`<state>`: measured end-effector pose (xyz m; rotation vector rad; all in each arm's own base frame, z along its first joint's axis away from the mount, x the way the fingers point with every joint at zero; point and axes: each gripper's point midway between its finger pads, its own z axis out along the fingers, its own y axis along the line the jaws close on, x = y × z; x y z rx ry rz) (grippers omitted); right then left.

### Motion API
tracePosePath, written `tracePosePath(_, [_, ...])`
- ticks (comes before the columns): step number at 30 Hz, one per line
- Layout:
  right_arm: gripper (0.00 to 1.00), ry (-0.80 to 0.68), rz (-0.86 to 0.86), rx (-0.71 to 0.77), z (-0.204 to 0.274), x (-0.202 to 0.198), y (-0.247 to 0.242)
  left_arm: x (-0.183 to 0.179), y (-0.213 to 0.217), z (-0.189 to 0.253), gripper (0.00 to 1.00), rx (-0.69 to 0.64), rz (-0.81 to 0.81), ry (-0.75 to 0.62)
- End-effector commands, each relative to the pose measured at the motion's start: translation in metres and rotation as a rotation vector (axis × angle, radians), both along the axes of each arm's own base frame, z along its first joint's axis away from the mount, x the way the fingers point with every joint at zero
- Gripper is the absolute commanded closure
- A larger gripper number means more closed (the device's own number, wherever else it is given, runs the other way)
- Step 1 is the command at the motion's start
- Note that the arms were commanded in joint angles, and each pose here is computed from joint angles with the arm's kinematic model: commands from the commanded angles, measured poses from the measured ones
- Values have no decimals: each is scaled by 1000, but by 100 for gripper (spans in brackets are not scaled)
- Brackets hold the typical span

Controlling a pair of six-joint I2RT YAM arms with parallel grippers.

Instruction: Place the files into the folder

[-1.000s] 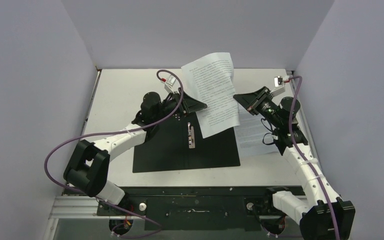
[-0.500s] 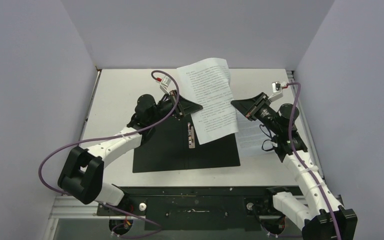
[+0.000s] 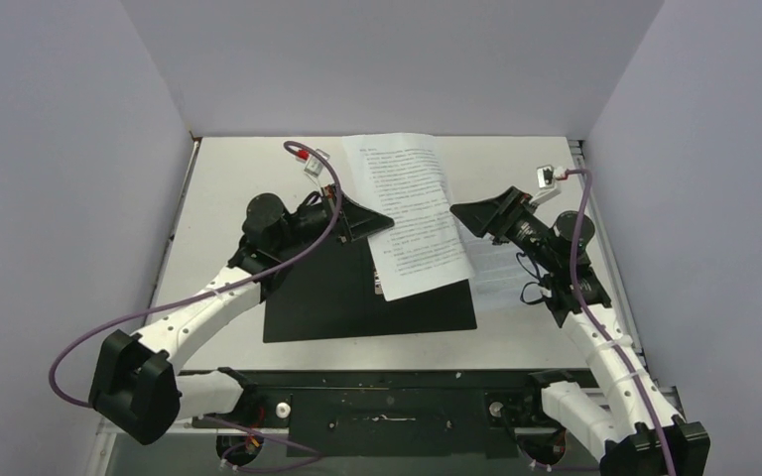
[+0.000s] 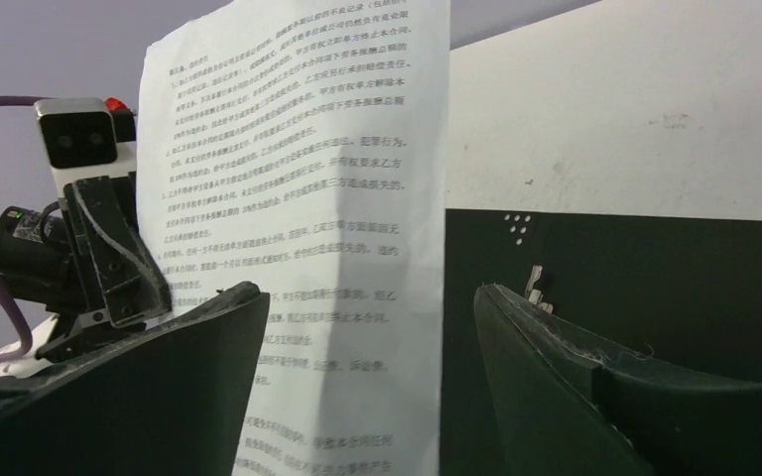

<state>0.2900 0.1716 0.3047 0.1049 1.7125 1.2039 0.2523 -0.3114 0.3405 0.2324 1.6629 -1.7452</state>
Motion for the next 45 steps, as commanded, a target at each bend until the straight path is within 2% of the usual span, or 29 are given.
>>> tracePosePath(1, [18,-163,34,-45,26,-12,2,-24,11,32,100,33,-37,-158])
tracePosePath(5, [7,-185,35,-69,28,-19,0,-38,16,37,100,64,-62,-193])
tracePosePath(10, [0,-257,99,-21,46,-38,6,-58,22,43,100,76,-117,-236])
tracePosePath(18, [8,-360,254,152,78,-80,18,-91,31,60,100,-4,-204,-270])
tracePosePath(25, [8,-396,360,241,94,-102,24,-100,30,62,100,-88,-252,-251])
tracePosePath(34, [0,-449,513,279,111,-138,40,-95,27,58,100,-87,-239,-238])
tracePosePath(45, [31,-481,496,130,115,-150,40,-91,26,52,100,-36,-228,-244])
